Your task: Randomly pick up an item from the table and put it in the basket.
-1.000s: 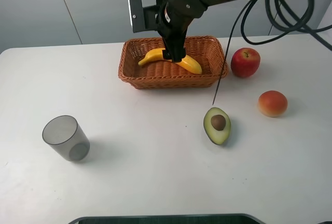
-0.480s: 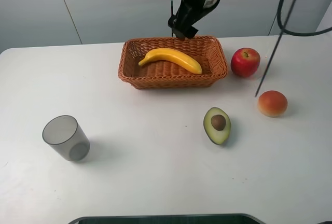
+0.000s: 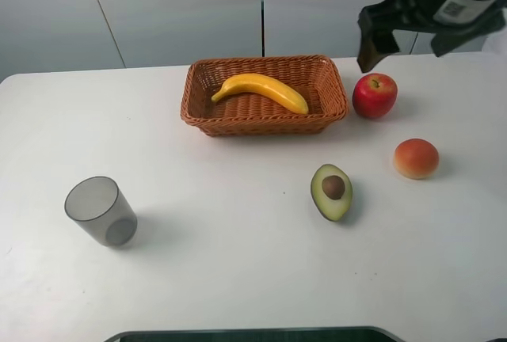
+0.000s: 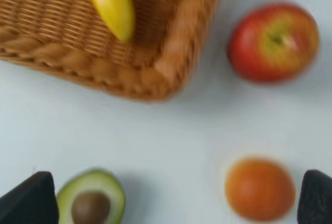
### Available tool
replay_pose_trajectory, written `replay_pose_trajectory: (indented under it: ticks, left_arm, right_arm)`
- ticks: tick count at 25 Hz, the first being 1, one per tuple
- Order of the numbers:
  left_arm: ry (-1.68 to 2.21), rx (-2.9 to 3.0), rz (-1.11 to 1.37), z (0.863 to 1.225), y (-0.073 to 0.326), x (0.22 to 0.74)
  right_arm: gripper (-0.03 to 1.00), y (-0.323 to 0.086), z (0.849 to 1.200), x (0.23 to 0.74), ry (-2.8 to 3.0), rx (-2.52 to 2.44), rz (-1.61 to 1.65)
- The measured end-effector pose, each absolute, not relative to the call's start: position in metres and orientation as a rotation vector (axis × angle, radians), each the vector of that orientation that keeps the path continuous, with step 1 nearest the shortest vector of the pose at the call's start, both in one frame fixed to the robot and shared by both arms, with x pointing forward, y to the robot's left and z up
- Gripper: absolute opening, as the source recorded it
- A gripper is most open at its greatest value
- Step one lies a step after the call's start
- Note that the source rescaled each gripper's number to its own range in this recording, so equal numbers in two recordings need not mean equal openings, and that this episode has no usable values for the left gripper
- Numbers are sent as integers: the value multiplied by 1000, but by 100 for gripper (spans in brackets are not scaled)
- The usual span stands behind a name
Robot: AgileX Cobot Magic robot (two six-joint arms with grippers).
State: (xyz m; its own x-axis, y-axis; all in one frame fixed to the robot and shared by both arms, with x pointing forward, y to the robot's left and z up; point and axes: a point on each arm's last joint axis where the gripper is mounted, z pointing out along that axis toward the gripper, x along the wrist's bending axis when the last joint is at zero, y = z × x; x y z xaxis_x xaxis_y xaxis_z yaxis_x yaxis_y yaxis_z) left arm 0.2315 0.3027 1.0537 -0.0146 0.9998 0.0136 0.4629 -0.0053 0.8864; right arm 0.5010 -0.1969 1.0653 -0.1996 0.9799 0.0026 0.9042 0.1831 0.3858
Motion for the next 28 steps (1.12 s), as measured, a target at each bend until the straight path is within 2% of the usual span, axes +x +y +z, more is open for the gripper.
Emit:
replay_pose_trajectory:
  ticks: [7,13,28]
  left_arm:
    - [1564,1554,962,1054,303,231]
    - [1564,1554,962,1054,303,231]
    - [1564,1554,962,1054,303,231]
  right_arm:
    - [100,-256,1070,445,1985,2062,463]
    - [100,-289,1080,393,1793,2148,513]
    - [100,-299,1083,279,1716,1809,771]
